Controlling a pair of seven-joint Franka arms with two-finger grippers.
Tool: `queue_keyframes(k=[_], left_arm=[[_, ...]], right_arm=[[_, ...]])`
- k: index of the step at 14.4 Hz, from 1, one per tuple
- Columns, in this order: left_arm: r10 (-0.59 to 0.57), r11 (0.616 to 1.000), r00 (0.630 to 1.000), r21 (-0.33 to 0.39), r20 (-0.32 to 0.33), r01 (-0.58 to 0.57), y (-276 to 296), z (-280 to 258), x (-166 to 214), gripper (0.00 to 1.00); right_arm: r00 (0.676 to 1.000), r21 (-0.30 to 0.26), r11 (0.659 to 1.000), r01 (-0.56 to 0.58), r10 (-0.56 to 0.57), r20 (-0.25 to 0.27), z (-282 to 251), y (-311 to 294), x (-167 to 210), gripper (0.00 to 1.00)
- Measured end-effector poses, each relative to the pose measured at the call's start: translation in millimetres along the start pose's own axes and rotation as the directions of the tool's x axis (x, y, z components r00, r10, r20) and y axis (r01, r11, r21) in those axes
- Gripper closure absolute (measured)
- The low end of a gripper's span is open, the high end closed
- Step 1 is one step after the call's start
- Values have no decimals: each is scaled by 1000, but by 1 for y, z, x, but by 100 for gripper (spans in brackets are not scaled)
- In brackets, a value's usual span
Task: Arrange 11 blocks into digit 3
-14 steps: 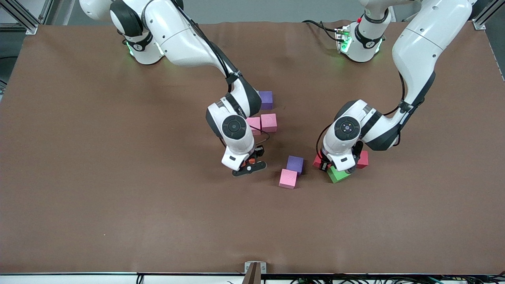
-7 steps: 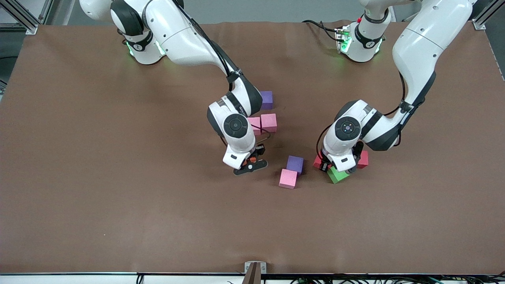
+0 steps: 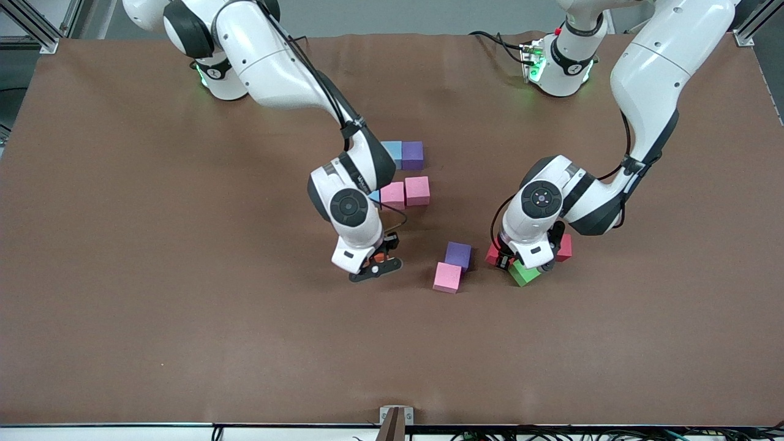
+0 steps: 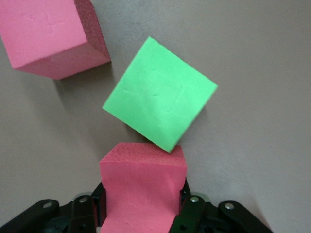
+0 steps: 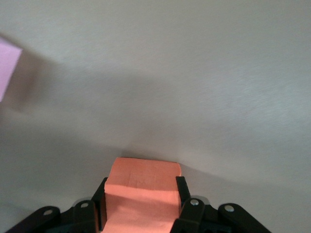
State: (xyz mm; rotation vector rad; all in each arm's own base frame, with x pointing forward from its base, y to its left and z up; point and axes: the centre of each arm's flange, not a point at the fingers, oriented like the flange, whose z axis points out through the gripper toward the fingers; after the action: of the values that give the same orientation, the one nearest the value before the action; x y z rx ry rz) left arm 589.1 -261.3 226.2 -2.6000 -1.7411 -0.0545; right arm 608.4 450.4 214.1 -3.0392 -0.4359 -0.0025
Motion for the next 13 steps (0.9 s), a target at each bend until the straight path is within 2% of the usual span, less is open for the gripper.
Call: queue_keyframes(k=[4, 8, 13], left_arm=[[-35, 999, 999, -24, 12, 35, 13, -25, -13, 45], [-43, 998, 999, -33, 21, 44, 20, -46, -27, 45], [-86, 996, 995, -18, 55, 87, 27, -84, -50, 45]], right_arm=[[1000, -5, 1000, -9, 9, 3, -1, 10, 3, 43], [998, -20, 999, -36, 37, 47, 0, 10, -2, 43], [995, -85, 993, -86, 90, 45, 0, -9, -14, 43]])
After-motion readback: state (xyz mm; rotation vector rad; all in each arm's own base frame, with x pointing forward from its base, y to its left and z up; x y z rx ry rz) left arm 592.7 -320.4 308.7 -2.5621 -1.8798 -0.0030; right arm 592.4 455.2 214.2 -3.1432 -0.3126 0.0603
